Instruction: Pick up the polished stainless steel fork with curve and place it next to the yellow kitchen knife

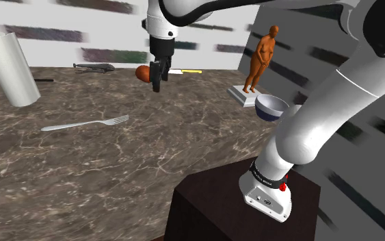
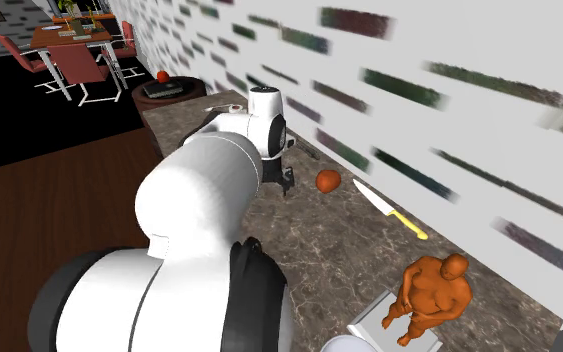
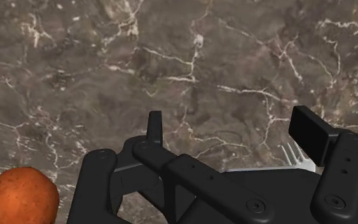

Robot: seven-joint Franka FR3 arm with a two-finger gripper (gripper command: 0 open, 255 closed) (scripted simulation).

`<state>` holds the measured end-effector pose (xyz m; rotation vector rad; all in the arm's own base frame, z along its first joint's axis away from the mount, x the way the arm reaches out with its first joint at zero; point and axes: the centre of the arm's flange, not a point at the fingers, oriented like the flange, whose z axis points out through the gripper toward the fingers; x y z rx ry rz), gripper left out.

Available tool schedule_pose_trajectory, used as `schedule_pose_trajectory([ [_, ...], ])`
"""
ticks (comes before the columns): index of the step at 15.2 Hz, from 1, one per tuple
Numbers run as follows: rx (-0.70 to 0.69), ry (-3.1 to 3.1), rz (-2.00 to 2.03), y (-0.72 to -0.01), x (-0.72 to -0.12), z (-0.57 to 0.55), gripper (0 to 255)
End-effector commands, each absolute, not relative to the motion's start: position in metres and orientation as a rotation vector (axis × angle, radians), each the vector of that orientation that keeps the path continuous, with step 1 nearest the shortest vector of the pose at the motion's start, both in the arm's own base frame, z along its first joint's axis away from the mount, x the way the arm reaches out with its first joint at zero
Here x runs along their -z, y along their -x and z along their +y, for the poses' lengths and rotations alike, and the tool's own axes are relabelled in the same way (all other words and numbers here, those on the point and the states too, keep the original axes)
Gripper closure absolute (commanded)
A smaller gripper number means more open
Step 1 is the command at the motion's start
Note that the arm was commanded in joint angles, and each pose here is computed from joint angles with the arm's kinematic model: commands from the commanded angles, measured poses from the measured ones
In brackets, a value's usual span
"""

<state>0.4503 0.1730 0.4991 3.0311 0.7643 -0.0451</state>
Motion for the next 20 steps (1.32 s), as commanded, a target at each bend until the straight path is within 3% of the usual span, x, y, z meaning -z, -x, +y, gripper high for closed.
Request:
schedule_pose_trajectory([
  [1, 0.046, -3.011, 0.833, -0.46, -0.491, 0.194, 0],
  [14, 0.049, -2.844, 1.254, -0.501, -0.443, 0.356, 0],
  [20, 0.049, -2.836, 1.27, -0.502, -0.415, 0.361, 0],
])
